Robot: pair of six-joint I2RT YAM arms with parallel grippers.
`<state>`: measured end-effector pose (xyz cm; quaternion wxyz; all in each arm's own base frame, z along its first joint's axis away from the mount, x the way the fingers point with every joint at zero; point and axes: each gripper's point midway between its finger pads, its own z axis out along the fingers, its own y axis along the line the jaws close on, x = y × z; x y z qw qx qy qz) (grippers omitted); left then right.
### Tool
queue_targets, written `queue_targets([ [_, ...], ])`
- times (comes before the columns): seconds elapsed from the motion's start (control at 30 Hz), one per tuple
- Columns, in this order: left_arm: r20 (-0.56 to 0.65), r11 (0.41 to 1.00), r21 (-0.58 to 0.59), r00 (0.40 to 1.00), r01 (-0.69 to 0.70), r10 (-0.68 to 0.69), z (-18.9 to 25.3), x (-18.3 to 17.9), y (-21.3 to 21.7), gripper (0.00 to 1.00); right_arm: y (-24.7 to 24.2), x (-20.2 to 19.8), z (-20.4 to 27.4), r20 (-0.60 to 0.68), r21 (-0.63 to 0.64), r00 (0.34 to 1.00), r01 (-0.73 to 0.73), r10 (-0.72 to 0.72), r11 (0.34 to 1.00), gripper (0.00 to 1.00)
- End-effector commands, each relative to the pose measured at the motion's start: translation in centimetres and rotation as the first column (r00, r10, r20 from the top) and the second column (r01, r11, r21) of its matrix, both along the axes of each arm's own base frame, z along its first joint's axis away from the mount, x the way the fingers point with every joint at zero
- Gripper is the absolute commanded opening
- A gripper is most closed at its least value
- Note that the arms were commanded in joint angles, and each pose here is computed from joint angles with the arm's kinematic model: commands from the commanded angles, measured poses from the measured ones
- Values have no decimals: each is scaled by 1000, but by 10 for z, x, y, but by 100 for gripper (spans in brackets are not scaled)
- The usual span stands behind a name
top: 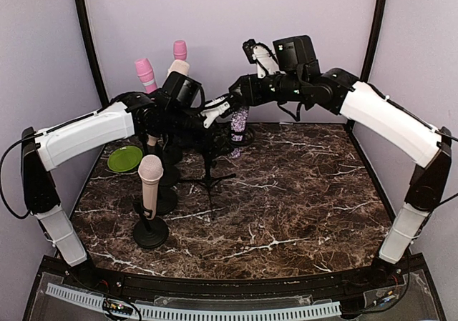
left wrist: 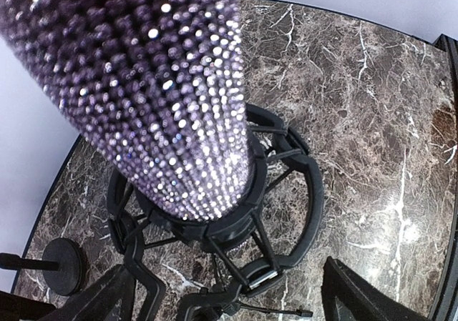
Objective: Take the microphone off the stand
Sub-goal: Remove the microphone from the microphone stand.
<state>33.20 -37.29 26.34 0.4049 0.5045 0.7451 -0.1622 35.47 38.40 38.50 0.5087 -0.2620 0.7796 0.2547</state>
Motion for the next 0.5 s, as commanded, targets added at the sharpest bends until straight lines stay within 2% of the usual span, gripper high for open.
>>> queue_targets([
  [0.0,89,981,-189,995,51,-35,67,-11,-8,92,19,-8,-8,-13,17,997,-76,76,997,40],
  [0.17,33,975,-208,997,79,-73,68,-27,0,93,33,-13,-23,-29,-5,988,-150,150,989,40],
  [0.47,9,961,-275,999,38,-37,86,-25,11,95,47,-18,-45,-36,-70,980,-199,197,978,40],
])
